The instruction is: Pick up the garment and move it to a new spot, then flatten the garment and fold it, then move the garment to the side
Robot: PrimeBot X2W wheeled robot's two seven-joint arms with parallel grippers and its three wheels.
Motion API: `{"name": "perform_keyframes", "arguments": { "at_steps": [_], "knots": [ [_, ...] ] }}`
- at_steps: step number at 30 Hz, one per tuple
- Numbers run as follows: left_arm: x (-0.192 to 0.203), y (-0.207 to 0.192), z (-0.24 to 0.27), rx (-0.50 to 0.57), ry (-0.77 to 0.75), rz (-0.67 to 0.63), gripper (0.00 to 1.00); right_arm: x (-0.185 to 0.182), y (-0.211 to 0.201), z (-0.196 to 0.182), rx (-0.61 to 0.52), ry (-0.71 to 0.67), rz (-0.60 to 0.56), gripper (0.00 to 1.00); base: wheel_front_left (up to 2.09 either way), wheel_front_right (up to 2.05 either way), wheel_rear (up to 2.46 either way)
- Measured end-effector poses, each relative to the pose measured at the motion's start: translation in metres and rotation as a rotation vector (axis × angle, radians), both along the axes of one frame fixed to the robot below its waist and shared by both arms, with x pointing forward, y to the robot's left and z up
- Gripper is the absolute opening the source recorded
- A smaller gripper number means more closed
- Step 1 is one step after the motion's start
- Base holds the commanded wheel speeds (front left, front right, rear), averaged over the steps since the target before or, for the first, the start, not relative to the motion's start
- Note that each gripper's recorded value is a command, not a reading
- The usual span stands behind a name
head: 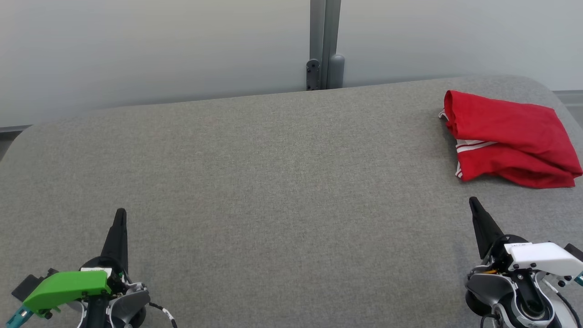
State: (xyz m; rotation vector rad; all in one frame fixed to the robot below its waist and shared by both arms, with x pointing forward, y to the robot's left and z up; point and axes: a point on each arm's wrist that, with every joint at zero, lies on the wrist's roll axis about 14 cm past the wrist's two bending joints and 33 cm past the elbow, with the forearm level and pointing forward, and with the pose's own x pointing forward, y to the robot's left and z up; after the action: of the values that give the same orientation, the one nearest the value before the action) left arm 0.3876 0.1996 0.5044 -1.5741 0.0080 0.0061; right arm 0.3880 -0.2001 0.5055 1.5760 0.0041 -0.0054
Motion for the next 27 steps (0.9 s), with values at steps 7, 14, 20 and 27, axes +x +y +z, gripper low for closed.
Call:
{"name": "perform_keyframes", "arguments": {
  "at_steps": [7,14,20,27],
  "knots": [
    [0.0,-0.0001,0.0,-0.001,0.0,-0.001,0.0,0.0,-0.0001,0.0,0.001,0.0,-0.001,0.0,0.0,0.0,0.0],
    [0.0,-0.0001,0.0,-0.002,0.0,0.0,0.0,0.0,-0.0004,0.0,0.001,0.0,-0.002,0.0,0.0,0.0,0.0],
    [-0.0001,0.0,0.0,-0.003,0.0,0.001,0.0,-0.0001,0.0001,-0.0001,0.002,0.0,0.0,0.0,0.0,0.0,0.0],
    [-0.0001,0.0002,0.0,-0.002,0.0,0.001,0.0,-0.0001,0.0,-0.0001,0.0,0.0,0.0,0.0,0.0,0.0,0.0]
  ]
}}
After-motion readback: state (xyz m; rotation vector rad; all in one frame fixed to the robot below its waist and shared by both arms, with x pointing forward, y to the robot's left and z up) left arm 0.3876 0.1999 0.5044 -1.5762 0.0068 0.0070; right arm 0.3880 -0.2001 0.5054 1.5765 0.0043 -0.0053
